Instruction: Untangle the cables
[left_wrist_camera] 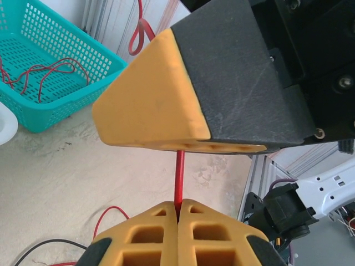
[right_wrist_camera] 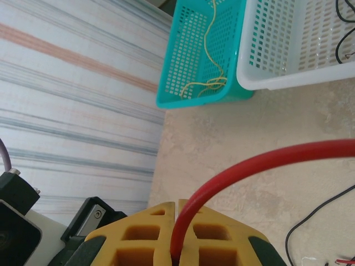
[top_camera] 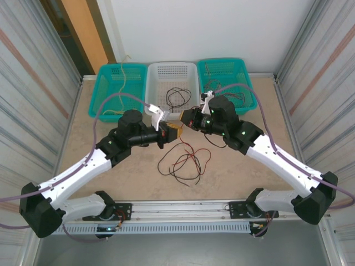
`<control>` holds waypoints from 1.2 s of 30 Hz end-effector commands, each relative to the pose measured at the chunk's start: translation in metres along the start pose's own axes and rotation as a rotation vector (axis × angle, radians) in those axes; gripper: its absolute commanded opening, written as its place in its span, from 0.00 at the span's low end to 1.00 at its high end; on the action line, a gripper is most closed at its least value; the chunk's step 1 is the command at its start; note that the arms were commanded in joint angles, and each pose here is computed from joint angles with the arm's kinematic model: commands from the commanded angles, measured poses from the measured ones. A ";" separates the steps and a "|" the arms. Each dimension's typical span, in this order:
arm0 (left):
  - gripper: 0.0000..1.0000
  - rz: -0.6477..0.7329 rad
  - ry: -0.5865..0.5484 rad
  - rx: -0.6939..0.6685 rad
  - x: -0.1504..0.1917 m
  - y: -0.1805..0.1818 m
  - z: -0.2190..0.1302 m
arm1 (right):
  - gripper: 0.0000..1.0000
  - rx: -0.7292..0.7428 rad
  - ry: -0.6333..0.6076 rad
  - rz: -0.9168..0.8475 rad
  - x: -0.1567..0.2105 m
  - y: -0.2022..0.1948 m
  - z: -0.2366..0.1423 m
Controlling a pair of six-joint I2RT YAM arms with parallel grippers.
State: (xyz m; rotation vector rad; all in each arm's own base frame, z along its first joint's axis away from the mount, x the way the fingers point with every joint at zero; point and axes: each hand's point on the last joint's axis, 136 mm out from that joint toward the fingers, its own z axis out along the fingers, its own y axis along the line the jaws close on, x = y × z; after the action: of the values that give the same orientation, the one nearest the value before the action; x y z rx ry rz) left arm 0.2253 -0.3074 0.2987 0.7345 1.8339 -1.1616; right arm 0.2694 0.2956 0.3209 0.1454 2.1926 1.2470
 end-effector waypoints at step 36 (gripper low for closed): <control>0.74 -0.320 0.218 -0.478 0.093 0.116 -0.052 | 0.23 0.178 -0.249 0.123 -0.297 -0.158 0.016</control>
State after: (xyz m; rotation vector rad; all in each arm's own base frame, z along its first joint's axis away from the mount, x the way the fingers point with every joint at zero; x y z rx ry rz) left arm 0.2575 -0.2130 0.1958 0.3398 2.2785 -0.8136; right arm 0.5407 0.1092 0.3450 0.4524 2.0310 0.9907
